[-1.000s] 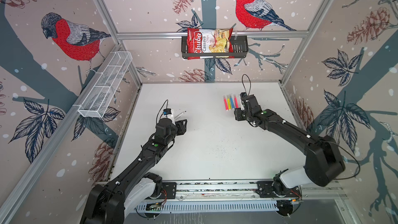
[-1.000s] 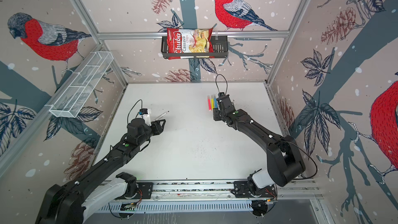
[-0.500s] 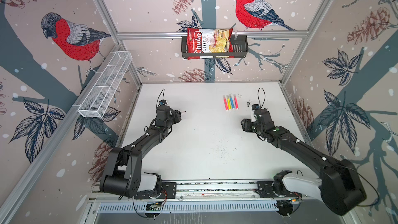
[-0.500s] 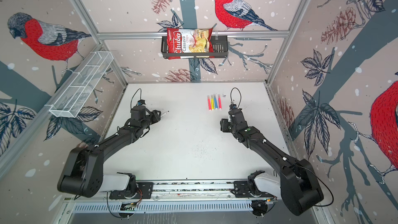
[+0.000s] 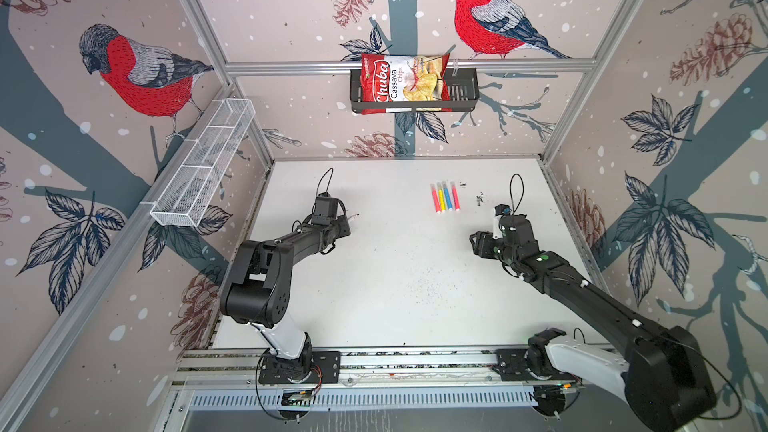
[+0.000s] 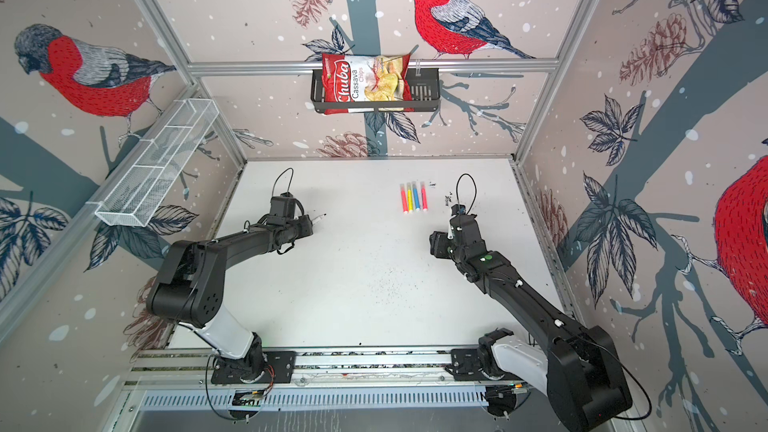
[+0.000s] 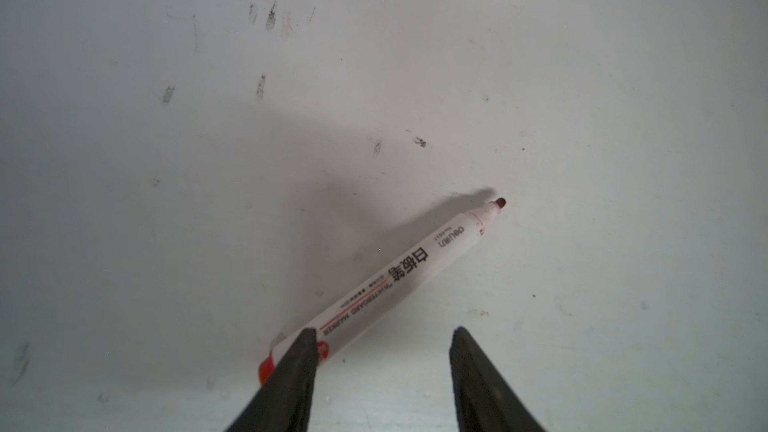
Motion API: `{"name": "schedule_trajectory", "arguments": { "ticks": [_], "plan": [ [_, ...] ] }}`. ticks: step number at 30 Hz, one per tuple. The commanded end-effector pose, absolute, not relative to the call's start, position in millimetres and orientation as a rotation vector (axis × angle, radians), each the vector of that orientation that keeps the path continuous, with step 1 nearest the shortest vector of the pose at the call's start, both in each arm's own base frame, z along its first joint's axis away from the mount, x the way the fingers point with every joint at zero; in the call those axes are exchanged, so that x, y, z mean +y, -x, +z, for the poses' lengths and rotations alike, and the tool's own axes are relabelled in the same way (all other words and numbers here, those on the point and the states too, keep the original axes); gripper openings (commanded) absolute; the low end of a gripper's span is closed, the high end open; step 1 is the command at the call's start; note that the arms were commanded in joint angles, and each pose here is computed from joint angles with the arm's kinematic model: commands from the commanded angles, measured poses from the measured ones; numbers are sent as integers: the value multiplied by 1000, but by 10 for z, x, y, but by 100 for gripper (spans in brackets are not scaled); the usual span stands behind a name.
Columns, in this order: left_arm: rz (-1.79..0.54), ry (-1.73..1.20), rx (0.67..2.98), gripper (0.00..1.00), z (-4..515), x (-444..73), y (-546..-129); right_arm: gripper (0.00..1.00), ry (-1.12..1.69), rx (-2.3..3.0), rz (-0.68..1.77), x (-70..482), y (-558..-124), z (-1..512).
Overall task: Insert the pens into the pen caps
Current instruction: 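Grasp the white marker with the left gripper and lift it upright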
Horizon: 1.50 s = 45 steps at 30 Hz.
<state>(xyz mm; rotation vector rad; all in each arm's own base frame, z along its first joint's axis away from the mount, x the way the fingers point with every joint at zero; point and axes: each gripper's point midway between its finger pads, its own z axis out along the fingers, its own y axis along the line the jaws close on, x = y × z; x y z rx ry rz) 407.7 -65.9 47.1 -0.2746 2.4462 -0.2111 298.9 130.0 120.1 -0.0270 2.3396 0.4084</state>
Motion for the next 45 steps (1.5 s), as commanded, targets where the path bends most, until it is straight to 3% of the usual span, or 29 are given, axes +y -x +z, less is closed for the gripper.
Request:
{"name": "schedule_trajectory", "arguments": {
  "ticks": [1,10,21,24,29,33,36,39,43,45],
  "plan": [
    [-174,250,2480,52,395,-627,-4061,65,26,2318,444,1341,-3014,1247],
    [-316,148,2561,45,274,-880,-3969,65,22,2313,450,1333,-3019,1278],
    [-252,2,2652,44,108,-1161,-3706,65,16,2300,481,1342,-2998,1310],
    [-230,-30,2688,35,45,-1185,-3661,65,12,2289,491,1341,-2983,1335],
    [15,-186,2727,20,27,-1254,-3551,66,-1,2276,493,1311,-2959,1359],
    [55,-222,2747,13,-29,-1287,-3492,66,-7,2271,508,1315,-2947,1372],
    [-47,-222,2702,11,96,-1417,-3474,66,-6,2268,531,1339,-2948,1391],
    [-363,-298,2548,12,470,-1820,-3425,68,42,2254,630,1479,-2914,1436],
    [-889,-397,2130,15,1299,-2324,-3112,72,165,2143,919,1853,-2774,1682],
    [-1033,-398,1945,17,1625,-2399,-2922,75,202,2061,1052,2006,-2692,1830]
  ]
}}
